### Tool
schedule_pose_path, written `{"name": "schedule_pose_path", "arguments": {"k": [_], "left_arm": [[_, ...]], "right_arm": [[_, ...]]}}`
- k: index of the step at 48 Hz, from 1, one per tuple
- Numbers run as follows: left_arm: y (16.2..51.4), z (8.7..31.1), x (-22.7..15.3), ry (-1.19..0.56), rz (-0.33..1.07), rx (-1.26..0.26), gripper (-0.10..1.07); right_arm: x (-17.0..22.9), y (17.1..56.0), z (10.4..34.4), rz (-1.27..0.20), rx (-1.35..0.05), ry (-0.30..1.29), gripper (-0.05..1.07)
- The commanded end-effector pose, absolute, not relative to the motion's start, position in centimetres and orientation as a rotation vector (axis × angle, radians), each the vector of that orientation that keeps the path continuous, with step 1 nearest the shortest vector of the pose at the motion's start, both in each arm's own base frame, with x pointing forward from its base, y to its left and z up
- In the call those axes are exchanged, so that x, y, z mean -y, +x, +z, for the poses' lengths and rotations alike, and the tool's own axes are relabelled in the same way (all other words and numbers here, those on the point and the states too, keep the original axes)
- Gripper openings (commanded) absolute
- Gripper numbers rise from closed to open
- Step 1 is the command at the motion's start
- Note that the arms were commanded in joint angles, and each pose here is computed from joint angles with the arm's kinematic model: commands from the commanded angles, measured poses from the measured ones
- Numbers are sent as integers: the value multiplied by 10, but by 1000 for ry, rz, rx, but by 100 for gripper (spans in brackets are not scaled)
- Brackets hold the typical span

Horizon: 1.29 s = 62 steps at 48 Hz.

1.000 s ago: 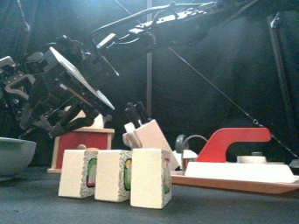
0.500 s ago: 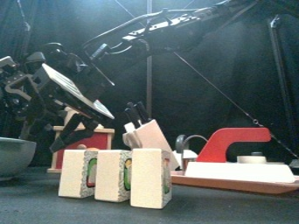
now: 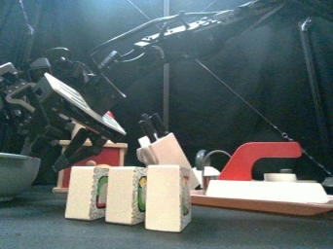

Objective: Grab bowl

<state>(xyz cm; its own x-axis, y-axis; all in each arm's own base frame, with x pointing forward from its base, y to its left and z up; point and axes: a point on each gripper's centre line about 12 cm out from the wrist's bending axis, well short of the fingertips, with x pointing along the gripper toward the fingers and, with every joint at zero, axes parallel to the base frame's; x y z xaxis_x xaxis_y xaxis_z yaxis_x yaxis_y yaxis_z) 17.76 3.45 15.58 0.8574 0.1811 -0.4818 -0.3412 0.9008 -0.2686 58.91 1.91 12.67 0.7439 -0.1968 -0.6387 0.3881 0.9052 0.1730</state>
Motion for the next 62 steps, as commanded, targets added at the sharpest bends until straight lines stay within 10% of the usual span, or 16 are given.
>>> {"name": "schedule_pose_path", "arguments": {"k": [1,62], "left_arm": [[182,163,-36,-349,281,-442,102],[182,163,-36,-351,281,-441,102]], "right_arm": [[-18,594,148,-318,-615,319,85],[-28,586,171,-312,-601,303,33]]}}
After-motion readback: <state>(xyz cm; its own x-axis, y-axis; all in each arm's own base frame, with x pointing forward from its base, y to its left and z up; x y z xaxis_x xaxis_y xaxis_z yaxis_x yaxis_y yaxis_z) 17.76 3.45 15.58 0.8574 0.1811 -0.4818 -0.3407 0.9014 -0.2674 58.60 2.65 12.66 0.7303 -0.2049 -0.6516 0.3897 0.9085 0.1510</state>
